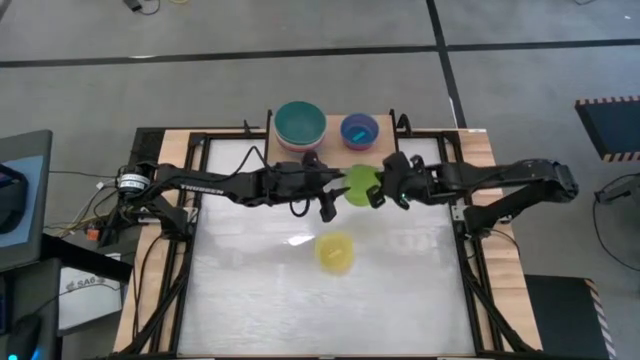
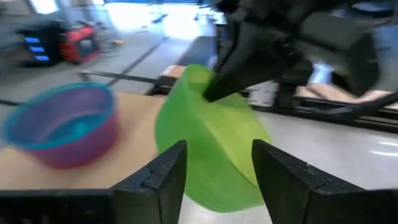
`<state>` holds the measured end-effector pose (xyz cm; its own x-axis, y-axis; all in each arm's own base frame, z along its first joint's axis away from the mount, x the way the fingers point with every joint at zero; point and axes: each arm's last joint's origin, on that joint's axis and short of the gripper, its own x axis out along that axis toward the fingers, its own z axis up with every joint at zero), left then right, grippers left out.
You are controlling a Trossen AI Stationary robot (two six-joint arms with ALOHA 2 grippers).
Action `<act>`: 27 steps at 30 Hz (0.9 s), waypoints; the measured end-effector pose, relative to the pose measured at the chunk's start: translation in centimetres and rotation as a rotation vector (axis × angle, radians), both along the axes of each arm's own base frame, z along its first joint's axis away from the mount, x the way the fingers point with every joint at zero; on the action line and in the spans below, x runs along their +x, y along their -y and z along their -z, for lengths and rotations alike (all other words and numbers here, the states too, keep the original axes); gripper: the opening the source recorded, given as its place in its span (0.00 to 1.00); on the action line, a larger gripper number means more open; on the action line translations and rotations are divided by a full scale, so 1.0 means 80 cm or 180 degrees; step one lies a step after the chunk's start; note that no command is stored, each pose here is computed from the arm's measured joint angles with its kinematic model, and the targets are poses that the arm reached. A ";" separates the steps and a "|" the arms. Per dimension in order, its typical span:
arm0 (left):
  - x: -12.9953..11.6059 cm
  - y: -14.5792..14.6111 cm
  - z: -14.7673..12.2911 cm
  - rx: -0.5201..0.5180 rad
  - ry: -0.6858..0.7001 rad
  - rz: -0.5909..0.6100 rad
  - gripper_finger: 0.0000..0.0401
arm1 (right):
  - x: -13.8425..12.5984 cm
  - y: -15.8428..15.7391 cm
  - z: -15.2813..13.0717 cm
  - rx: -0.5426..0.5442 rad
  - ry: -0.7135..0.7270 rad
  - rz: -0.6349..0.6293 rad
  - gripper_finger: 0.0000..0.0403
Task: Place and stack bowls onto a shelf
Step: Stack the green bowl on top of the light blue bowl on the shelf
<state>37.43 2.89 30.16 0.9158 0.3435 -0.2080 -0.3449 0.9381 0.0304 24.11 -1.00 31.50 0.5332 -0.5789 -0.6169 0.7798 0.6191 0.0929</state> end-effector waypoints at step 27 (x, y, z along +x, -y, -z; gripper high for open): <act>-0.005 -0.005 -0.056 0.0551 0.0028 -0.0819 0.00 | -0.013 -0.015 -0.122 -0.0735 0.0534 -0.0727 0.40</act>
<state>37.07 3.31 34.65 0.7957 0.5940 -0.1186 -0.5715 0.8011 0.1780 23.07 0.24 41.28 0.7476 -0.5470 -0.3767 0.6047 0.7952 0.0453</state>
